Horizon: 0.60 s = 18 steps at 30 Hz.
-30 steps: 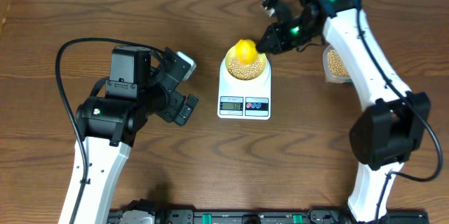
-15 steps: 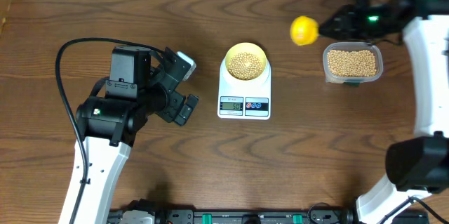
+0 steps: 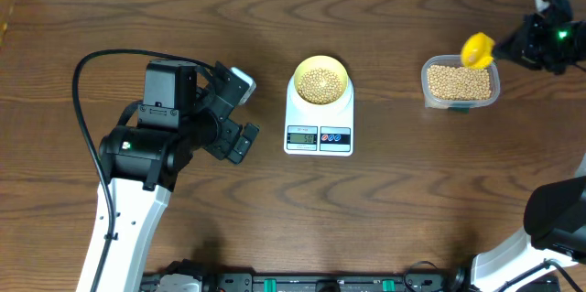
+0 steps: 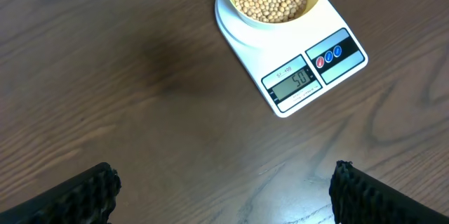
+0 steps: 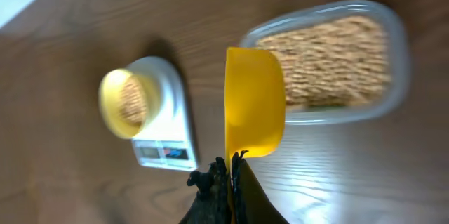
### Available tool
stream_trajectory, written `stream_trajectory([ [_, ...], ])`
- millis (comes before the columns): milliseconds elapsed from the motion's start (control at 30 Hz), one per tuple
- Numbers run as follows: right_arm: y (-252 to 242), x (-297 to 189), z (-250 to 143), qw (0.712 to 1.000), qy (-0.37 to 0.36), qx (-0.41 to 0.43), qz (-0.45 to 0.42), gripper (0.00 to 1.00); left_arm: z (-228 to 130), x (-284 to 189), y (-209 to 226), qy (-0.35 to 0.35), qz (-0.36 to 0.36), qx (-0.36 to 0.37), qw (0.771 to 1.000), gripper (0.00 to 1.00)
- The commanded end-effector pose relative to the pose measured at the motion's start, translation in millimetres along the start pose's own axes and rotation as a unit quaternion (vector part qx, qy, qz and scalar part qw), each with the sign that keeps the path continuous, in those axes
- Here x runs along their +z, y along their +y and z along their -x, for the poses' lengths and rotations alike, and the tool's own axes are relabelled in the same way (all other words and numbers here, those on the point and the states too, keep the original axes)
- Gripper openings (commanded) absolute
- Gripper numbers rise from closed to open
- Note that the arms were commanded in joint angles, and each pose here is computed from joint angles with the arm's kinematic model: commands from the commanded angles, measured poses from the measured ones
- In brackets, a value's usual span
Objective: Scoop item into bowl and weigh 50g on scale
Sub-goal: 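Lift the scoop and carry it right to the soybean tub, then lower the yellow scoop into the clear tub with the right gripper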
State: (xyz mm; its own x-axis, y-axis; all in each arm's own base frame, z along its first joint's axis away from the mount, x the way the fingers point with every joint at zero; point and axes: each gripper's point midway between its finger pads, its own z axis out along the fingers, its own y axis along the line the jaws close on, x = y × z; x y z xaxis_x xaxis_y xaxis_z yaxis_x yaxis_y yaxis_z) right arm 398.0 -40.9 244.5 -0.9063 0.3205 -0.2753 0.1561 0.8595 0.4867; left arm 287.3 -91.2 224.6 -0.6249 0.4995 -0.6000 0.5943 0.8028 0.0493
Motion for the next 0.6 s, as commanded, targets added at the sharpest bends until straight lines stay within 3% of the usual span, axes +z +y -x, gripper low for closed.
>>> stream_trajectory([
  [0,-10.0,-5.6,4.1,0.997,-0.017,0.025,-0.066,0.01,-0.6,0.9,-1.4,0.0,-0.007,0.004,1.0,0.98],
  [367,-26.6,15.3,-5.2,0.956,-0.028,0.023,-0.29,0.01,-0.6,0.9,-1.4,0.0,-0.007,0.004,1.0,0.98],
  [567,-12.6,34.5,-5.3,0.942,-0.047,-0.015,-0.332,0.01,-0.6,0.9,-1.4,0.0,-0.007,0.004,1.0,0.98],
])
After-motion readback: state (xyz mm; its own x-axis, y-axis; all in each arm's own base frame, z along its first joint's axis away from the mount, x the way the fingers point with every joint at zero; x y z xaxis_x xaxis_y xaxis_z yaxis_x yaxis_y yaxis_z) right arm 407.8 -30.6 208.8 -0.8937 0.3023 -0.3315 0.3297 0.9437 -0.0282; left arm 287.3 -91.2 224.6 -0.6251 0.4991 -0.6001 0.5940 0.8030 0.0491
